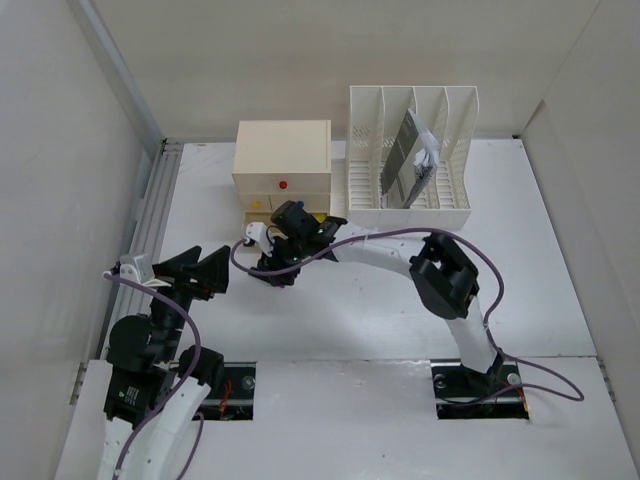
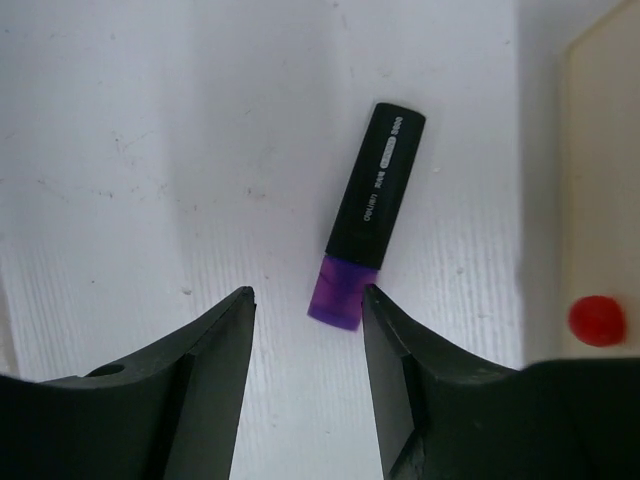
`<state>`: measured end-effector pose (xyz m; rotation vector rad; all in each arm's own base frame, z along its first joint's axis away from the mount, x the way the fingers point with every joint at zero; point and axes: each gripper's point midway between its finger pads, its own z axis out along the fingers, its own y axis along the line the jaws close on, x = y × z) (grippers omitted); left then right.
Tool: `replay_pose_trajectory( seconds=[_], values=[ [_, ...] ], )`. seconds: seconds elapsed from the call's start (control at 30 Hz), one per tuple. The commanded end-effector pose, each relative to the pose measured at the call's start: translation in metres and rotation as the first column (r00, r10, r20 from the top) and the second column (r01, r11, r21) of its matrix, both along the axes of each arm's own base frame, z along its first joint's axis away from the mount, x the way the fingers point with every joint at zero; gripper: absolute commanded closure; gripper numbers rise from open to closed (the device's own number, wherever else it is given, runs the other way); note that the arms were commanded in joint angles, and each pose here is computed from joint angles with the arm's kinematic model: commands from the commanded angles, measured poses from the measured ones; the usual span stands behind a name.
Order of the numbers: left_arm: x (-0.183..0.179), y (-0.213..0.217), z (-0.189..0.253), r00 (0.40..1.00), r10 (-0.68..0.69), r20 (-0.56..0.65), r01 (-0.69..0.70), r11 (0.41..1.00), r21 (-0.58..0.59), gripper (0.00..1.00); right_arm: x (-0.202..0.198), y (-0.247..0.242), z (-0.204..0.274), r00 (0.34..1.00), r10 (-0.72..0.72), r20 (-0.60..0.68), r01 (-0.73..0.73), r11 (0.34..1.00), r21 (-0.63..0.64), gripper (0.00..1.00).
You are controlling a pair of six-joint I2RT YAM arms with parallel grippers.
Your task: Organize the desk
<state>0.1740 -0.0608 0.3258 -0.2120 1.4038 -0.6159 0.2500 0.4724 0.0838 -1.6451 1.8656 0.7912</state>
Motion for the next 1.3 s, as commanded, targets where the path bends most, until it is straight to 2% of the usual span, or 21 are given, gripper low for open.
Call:
replay_pose_trajectory(
  seconds=[0.0, 0.4, 0.83, 0.9, 0.97, 1.0, 1.03, 1.13, 1.27],
  values=[
    [-0.004, 0.001, 0.011, 0.999, -0.001, 0.053, 0.001, 1.000, -0.010, 0.26, -0.010, 0.016, -0.008, 0.999, -0.012, -0.044, 0.014, 0.999, 0.033, 0.47],
    [-0.006, 0.002, 0.013, 0.998, 0.000, 0.062, 0.001, 1.000, -0.014, 0.26, 0.015, 0.017, -0.031, 0.987, -0.155, 0.053, 0.156, 0.987, -0.024, 0.44],
    [-0.006, 0.002, 0.013, 0.998, 0.000, 0.062, 0.001, 1.000, -0.014, 0.26, 0.021, 0.009, -0.063, 0.981, -0.184, 0.066, 0.190, 0.977, -0.097, 0.44],
    [-0.006, 0.002, 0.013, 0.998, 0.000, 0.062, 0.001, 1.000, -0.014, 0.26, 0.021, 0.009, -0.063, 0.981, -0.184, 0.066, 0.190, 0.977, -0.097, 0.56],
    [-0.006, 0.002, 0.013, 0.998, 0.000, 0.062, 0.001, 1.000, -0.014, 0.26, 0.019, 0.006, -0.070, 0.981, -0.183, 0.058, 0.189, 0.975, -0.117, 0.73],
    [-0.006, 0.002, 0.013, 0.998, 0.000, 0.062, 0.001, 1.000, -0.014, 0.26, 0.019, 0.006, -0.070, 0.981, -0.183, 0.058, 0.189, 0.975, -0.117, 0.87],
    [-0.006, 0.002, 0.013, 0.998, 0.000, 0.062, 0.001, 1.000, -0.014, 0.26, 0.019, 0.007, -0.068, 0.982, -0.176, 0.063, 0.183, 0.976, -0.119, 0.96],
    [-0.006, 0.002, 0.013, 0.998, 0.000, 0.062, 0.001, 1.000, -0.014, 0.26, 0.017, 0.009, -0.056, 0.986, -0.158, 0.058, 0.163, 0.981, -0.105, 1.00],
    [-0.006, 0.002, 0.013, 0.998, 0.000, 0.062, 0.001, 1.000, -0.014, 0.26, 0.028, 0.014, -0.004, 0.978, -0.147, 0.145, 0.153, 0.988, -0.028, 1.00]
  ],
)
